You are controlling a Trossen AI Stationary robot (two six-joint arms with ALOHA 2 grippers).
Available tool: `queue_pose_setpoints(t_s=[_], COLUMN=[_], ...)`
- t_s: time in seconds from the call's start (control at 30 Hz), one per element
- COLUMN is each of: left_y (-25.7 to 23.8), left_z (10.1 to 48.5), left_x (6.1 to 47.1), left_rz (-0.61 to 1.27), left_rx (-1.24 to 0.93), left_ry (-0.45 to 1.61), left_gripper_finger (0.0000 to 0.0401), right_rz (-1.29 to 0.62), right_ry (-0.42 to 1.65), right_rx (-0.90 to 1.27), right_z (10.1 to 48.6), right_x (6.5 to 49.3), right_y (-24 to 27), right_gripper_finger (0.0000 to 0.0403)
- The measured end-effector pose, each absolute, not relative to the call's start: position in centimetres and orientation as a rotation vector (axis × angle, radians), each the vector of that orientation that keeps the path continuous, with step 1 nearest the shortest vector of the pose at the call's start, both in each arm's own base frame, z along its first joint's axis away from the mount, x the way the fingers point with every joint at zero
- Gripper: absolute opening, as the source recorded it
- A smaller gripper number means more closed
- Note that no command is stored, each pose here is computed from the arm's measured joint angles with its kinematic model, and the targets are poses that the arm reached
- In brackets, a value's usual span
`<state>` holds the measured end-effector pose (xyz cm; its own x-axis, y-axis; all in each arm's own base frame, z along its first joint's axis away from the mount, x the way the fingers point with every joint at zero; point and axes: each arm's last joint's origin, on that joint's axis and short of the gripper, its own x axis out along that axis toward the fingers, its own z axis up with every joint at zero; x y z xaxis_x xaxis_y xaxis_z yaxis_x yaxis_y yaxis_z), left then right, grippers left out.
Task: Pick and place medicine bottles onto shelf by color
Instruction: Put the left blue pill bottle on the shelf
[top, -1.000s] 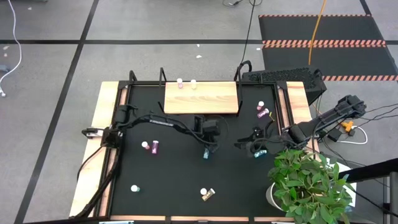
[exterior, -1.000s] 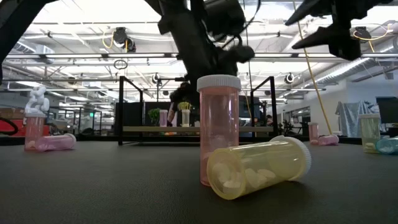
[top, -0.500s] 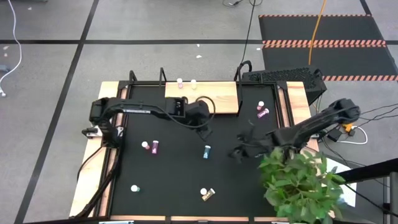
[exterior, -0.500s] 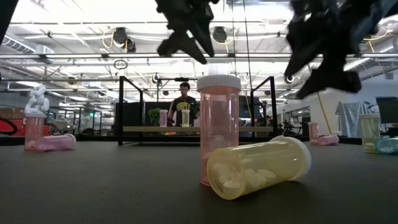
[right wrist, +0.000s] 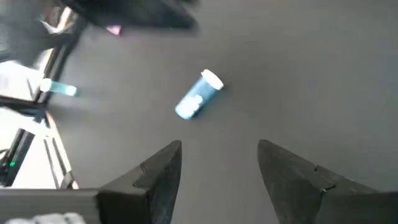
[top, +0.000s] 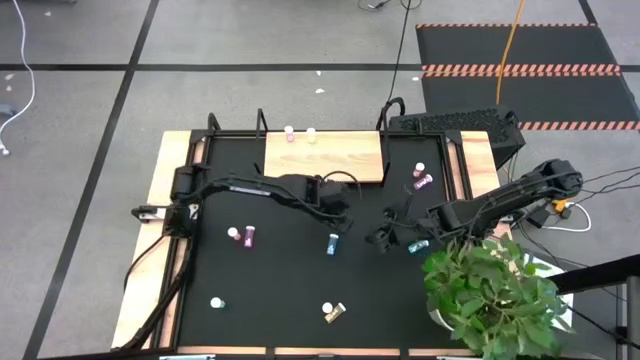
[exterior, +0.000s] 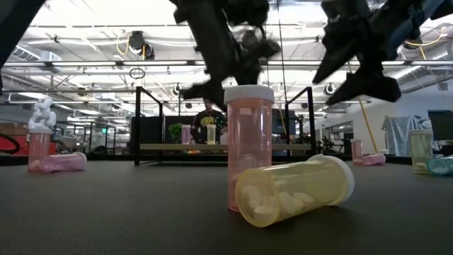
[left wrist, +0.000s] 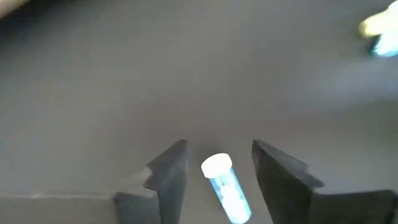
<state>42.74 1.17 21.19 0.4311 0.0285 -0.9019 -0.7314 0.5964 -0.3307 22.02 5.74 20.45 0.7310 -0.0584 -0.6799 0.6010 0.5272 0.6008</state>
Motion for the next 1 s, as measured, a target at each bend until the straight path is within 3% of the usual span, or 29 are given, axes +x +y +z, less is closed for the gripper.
queue_pose_setpoints(t_s=[0.33,1.0], left_y=[-0.2,-1.0], left_z=[16.2,14.9], left_x=[44.5,43.9], left_rz=[0.488,0.588], left_rx=[-0.963,-1.151], left_ry=[1.130,1.248], left_gripper_finger=[0.0218,0.0218], right_rz=[-0.350,-0.323], right_ry=[0.483,0.435], right_rx=[0.901,0.888], right_z=[23.0,24.1], right_x=[21.4,20.9], right_y=[5.7,5.1], right_gripper_finger=[0.0203,0.0203])
